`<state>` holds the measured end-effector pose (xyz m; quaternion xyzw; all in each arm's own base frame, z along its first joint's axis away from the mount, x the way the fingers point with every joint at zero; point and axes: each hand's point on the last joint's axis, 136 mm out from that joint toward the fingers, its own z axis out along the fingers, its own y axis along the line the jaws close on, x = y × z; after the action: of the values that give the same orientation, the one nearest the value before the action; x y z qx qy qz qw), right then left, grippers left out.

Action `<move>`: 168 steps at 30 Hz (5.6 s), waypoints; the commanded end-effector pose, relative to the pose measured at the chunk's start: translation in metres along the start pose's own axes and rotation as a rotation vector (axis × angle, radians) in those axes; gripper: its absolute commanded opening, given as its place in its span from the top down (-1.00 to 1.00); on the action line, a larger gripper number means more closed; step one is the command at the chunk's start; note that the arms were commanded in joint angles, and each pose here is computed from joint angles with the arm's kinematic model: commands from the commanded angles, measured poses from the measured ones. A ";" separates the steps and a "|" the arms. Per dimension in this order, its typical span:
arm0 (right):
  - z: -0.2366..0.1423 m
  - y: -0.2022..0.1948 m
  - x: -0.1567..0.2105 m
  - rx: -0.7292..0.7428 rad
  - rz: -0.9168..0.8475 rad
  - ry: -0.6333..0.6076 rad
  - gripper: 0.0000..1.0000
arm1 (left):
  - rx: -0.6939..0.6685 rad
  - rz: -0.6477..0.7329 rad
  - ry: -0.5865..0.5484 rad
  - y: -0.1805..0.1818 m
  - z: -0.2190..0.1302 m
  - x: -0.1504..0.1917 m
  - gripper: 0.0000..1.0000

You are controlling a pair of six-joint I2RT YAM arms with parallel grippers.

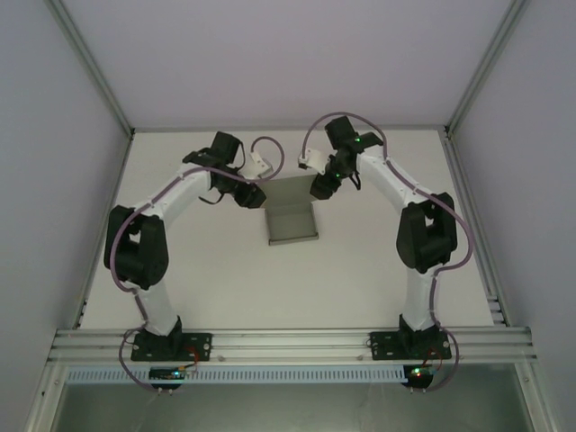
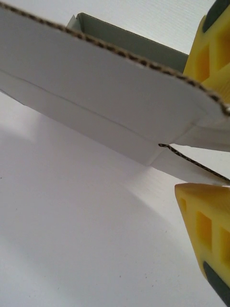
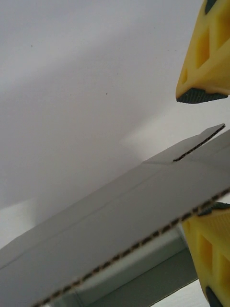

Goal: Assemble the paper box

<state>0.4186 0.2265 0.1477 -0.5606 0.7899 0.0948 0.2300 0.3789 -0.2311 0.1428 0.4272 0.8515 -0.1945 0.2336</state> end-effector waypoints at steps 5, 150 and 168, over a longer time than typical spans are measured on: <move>0.006 0.003 -0.001 -0.060 -0.039 0.015 0.34 | -0.003 0.021 0.038 0.003 0.000 0.000 0.54; 0.044 0.097 0.059 0.546 0.806 -0.251 -0.13 | -0.079 -1.015 -0.200 0.026 0.062 0.058 -0.47; -0.003 0.087 0.064 0.219 1.014 -0.452 -0.99 | 0.120 -1.044 -0.303 0.029 0.078 0.074 0.20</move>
<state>0.3197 0.1852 0.0919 -0.0571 0.9076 0.1524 0.3870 0.3899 -0.2122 0.0522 -0.0601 0.8942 -0.3817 0.2263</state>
